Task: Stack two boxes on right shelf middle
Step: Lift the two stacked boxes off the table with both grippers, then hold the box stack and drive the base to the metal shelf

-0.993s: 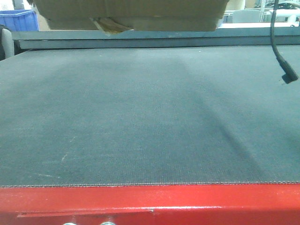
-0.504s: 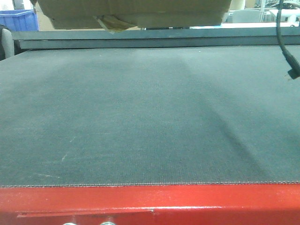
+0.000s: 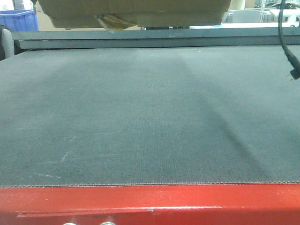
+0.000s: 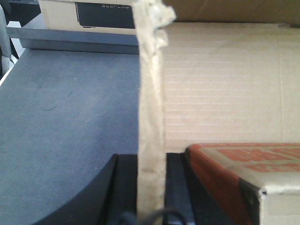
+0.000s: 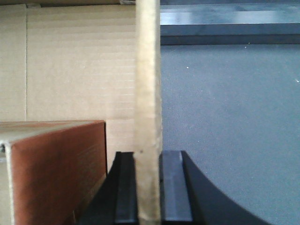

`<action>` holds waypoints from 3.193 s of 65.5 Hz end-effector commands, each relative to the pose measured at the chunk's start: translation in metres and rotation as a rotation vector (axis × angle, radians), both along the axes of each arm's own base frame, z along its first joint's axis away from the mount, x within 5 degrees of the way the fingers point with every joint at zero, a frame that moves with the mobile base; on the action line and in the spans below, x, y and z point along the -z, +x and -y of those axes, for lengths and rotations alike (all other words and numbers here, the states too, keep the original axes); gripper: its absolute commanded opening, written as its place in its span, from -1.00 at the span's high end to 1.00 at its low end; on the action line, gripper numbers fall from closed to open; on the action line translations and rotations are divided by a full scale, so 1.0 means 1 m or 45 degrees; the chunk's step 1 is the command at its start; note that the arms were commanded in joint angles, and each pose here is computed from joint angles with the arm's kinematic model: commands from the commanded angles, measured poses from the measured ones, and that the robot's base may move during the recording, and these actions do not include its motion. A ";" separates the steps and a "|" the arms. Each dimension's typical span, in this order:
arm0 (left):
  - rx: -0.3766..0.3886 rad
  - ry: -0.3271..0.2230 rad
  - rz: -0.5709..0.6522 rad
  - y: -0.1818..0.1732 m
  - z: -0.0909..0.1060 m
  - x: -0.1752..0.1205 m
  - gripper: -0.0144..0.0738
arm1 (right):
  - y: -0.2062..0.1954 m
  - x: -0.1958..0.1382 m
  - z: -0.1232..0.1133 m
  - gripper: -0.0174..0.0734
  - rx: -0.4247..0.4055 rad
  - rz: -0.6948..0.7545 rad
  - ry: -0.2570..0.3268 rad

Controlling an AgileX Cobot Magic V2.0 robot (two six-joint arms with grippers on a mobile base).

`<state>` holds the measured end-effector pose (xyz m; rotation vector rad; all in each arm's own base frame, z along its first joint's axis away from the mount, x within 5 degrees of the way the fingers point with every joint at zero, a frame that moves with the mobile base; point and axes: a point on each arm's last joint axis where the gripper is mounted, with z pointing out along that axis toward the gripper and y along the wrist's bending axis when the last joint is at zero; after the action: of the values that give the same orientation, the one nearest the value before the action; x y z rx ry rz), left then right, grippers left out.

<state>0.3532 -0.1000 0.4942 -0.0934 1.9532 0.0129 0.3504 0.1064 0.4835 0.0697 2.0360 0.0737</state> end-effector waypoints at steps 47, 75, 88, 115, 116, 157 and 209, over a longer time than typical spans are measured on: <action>0.009 0.018 0.078 -0.001 -0.001 -0.008 0.92 | -0.007 -0.018 0.004 0.97 -0.007 0.114 0.014; 0.009 0.018 0.078 -0.001 -0.001 -0.008 0.92 | -0.003 -0.013 0.002 0.97 -0.008 0.102 0.009; 0.009 0.018 0.078 -0.001 -0.001 -0.008 0.92 | -0.003 -0.013 0.002 0.97 -0.008 0.102 0.009; 0.009 0.018 0.078 -0.001 -0.001 -0.008 0.92 | -0.003 -0.013 0.002 0.97 -0.008 0.102 0.009; 0.009 0.018 0.078 -0.001 -0.001 -0.008 0.92 | -0.003 -0.013 0.002 0.97 -0.008 0.102 0.009; 0.009 0.018 0.078 -0.001 -0.001 -0.008 0.92 | -0.003 -0.013 0.002 0.97 -0.008 0.102 0.009; 0.009 0.018 0.078 -0.001 -0.001 -0.008 0.92 | -0.003 -0.013 0.002 0.97 -0.008 0.102 0.009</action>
<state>0.3560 -0.1005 0.4922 -0.0890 1.9529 0.0242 0.3522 0.1070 0.4818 0.0686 2.0384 0.0708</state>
